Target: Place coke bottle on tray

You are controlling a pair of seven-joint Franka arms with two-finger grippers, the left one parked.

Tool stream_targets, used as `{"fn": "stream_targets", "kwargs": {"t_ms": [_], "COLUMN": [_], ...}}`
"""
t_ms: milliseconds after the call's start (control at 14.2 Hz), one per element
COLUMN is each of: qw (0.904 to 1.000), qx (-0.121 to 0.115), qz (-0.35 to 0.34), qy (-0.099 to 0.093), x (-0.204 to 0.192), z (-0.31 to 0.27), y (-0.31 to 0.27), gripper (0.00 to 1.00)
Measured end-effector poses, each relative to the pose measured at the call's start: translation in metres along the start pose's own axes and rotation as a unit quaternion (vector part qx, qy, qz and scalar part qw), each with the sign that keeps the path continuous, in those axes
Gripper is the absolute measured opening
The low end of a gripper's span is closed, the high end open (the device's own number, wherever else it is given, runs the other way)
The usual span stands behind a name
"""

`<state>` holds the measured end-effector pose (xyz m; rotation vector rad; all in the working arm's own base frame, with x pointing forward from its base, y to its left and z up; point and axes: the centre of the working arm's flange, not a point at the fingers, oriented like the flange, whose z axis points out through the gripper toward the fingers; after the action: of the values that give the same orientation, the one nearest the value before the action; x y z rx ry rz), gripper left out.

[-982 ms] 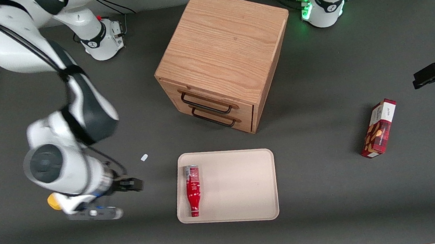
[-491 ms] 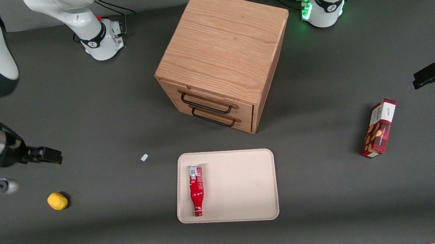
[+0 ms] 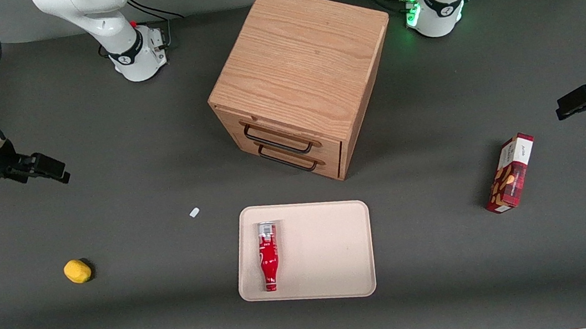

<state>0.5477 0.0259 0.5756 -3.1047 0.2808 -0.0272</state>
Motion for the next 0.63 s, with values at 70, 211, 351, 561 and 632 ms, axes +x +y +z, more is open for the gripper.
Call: {"fn": "stream_targets", "kwargs": {"t_ms": [70, 211, 351, 561, 632], "qw": [1.0, 0.9998, 0.9996, 0.9994, 0.9993], "qx": [-0.001, -0.003, -0.005, -0.006, -0.006], "qz": [-0.006, -0.02, -0.029, -0.035, -0.035], "qy": [0.0, 0.002, 0.001, -0.001, -0.001], "x": [-0.01, -0.026, -0.035, -0.038, -0.038], "z": [-0.001, -0.006, -0.008, -0.008, -0.009], "y": [0.0, 0.001, 0.001, -0.002, -0.002], "gripper": [1.0, 1.0, 1.0, 1.0, 1.0]}}
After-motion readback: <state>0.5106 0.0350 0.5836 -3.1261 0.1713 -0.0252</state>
